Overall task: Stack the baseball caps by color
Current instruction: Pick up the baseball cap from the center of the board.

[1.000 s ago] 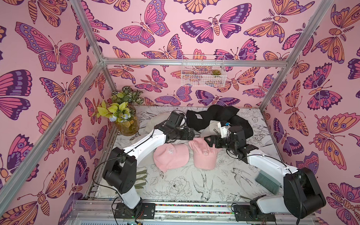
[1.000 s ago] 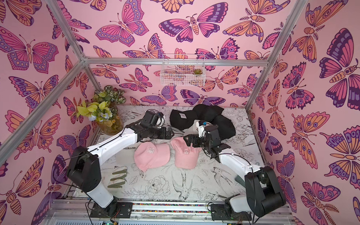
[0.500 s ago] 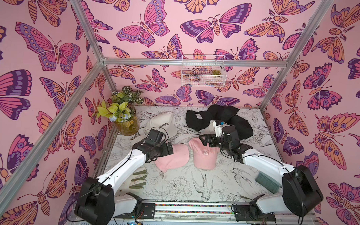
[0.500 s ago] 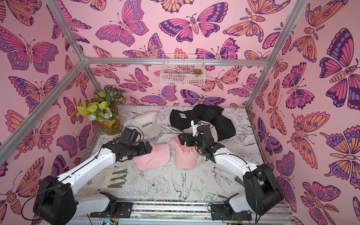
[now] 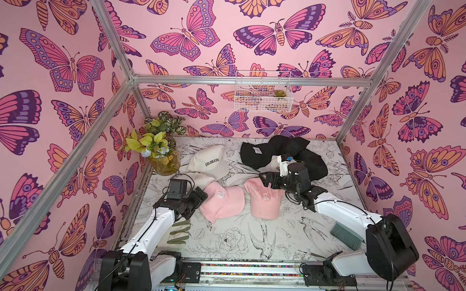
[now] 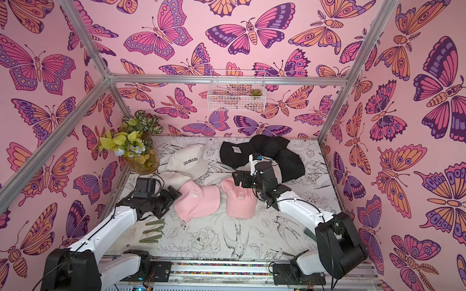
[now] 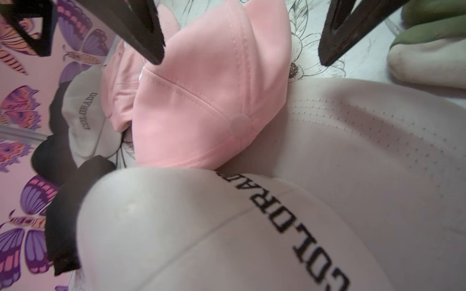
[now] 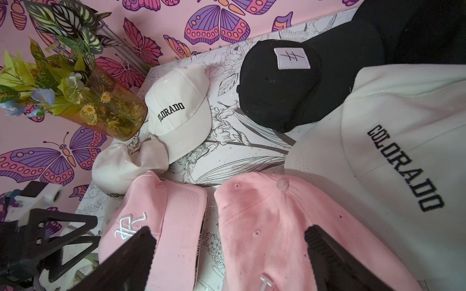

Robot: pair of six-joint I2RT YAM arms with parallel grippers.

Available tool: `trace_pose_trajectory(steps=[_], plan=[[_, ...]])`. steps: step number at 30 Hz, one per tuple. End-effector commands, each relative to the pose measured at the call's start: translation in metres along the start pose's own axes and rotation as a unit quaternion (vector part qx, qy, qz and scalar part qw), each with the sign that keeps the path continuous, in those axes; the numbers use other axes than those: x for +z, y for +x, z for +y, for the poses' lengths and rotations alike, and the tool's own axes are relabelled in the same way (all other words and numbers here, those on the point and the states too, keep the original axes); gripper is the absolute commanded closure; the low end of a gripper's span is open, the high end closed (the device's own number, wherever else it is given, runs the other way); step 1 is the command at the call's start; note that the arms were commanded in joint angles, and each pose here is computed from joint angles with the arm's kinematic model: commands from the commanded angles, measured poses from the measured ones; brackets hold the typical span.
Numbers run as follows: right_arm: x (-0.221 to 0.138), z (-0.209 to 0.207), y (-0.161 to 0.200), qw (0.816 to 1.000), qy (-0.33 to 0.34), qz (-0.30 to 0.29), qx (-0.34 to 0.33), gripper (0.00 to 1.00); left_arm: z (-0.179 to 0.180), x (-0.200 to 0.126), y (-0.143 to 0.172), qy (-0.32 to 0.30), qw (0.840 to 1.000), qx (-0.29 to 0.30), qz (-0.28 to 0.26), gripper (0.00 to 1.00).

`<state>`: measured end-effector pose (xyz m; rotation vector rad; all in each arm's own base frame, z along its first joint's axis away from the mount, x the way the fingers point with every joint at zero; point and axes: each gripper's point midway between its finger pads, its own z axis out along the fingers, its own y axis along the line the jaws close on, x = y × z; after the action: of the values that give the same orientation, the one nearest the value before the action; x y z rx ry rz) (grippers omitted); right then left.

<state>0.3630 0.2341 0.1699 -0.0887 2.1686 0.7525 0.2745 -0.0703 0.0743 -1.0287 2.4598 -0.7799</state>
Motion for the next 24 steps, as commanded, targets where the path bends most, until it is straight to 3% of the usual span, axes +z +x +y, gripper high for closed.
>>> trace_pose_trajectory(steps=[1,15,18,19,21,24], plan=[[-0.009,0.005,-0.013,1.0,0.003,-0.014,-0.009,0.03,-0.018,0.006,0.0,0.07,0.996,-0.046,0.011,0.11],[-0.012,0.001,-0.015,1.0,0.018,-0.021,0.004,0.03,-0.016,0.021,0.001,0.104,0.992,-0.067,0.011,0.28],[-0.014,0.002,-0.017,1.0,0.017,-0.025,0.007,0.03,-0.02,0.025,0.0,0.114,0.991,-0.063,0.014,0.36],[-0.014,0.003,-0.017,1.0,0.013,-0.025,0.006,0.03,-0.024,0.025,-0.001,0.122,0.991,-0.056,0.015,0.43],[-0.015,0.007,-0.017,1.0,0.002,-0.026,0.002,0.03,-0.033,0.023,-0.002,0.133,0.99,-0.034,0.018,0.73],[-0.021,0.01,-0.022,0.999,-0.002,-0.033,-0.011,0.02,-0.045,0.017,-0.007,0.145,0.989,0.003,0.008,0.99]])
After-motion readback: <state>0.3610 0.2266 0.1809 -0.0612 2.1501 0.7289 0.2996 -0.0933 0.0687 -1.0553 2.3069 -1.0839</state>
